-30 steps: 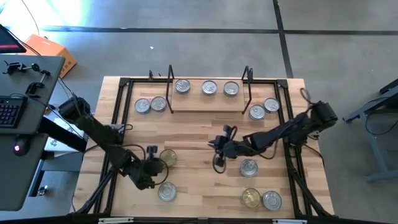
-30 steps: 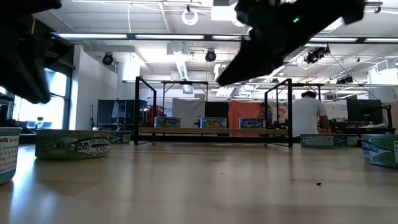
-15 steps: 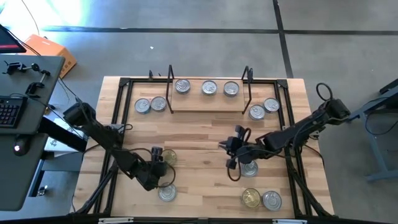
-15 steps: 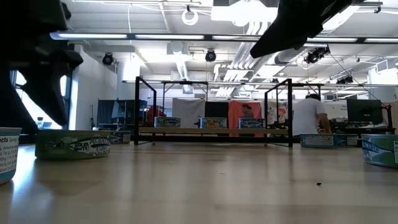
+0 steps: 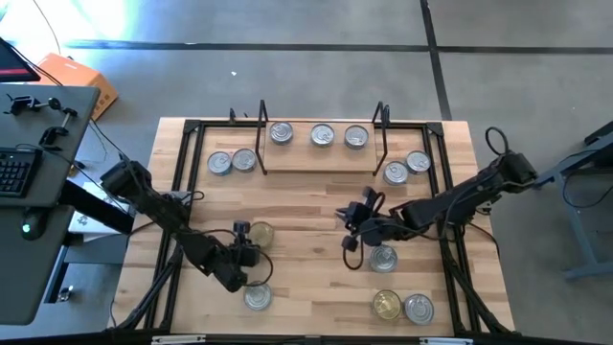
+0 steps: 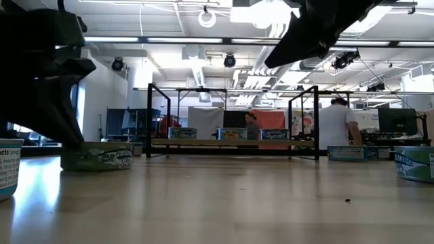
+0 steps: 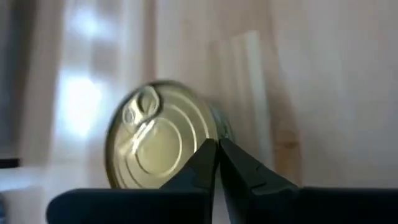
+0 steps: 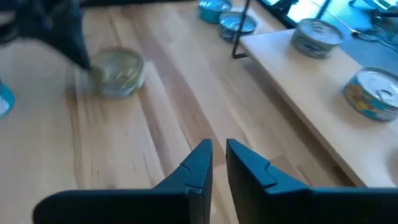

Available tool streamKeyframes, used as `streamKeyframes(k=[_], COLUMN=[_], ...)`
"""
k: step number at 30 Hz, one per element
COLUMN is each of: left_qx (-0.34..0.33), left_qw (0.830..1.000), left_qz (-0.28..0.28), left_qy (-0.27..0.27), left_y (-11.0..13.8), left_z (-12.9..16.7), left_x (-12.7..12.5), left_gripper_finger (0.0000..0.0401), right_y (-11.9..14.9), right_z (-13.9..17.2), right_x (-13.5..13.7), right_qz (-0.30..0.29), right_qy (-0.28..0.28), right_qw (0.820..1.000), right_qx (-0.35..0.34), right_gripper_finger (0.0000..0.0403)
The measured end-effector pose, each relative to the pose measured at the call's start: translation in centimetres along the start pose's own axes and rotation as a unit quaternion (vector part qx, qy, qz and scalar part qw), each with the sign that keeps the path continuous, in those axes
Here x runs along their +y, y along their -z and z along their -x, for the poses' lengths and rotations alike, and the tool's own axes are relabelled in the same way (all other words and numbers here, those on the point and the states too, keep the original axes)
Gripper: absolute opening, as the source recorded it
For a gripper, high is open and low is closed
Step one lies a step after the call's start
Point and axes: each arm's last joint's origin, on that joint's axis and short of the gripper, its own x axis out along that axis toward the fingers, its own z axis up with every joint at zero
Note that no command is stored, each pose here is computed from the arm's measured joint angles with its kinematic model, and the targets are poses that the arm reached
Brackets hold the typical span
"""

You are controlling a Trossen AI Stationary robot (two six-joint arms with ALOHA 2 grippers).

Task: Stack canned seafood by type on shelf
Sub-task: Stack the green tuna can on top of the other green tuna can on the shelf, then adjust the yellow and blue tuna can on the table

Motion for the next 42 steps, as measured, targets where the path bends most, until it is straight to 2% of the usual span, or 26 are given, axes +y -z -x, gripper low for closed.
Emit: streamKeyframes(k=[6,11,16,21,29,36,42], left_qx=[-0.047,-0.059,-0.050,-0.061,-0.110,-0.129,-0.140], left_qw=[0.998,0.996,0.995,0.991,0.979,0.972,0.974], left_qz=[0.028,0.047,0.075,0.108,0.145,0.175,0.161], left_qy=[-0.037,-0.046,-0.048,-0.045,-0.094,-0.093,-0.083], left_y=[-0.8,-0.9,-0.7,-0.9,-1.5,-2.2,-2.6], left_z=[0.9,1.0,1.0,1.5,2.3,2.1,2.2], left_x=[0.7,0.8,0.9,1.3,2.3,2.6,2.4], left_gripper_finger=[0.0001,0.0001,0.0001,0.0009,0.0025,0.0031,0.0036], right_y=[0.6,1.2,1.5,0.9,0.7,1.1,1.6], right_z=[-3.1,-5.7,-5.7,-3.2,1.1,1.4,0.4], right_x=[1.4,2.4,2.0,0.6,-0.4,0.3,0.6], right_qz=[0.063,0.122,0.136,0.104,0.042,0.038,0.032], right_qy=[-0.050,-0.094,-0.082,-0.067,-0.076,-0.084,-0.045], right_qw=[0.997,0.988,0.987,0.992,0.994,0.993,0.996], right_qx=[-0.006,-0.027,-0.007,0.033,0.073,0.074,0.070], right_gripper_finger=[0.0051,0.0108,0.0163,0.0173,0.0165,0.0165,0.0165])
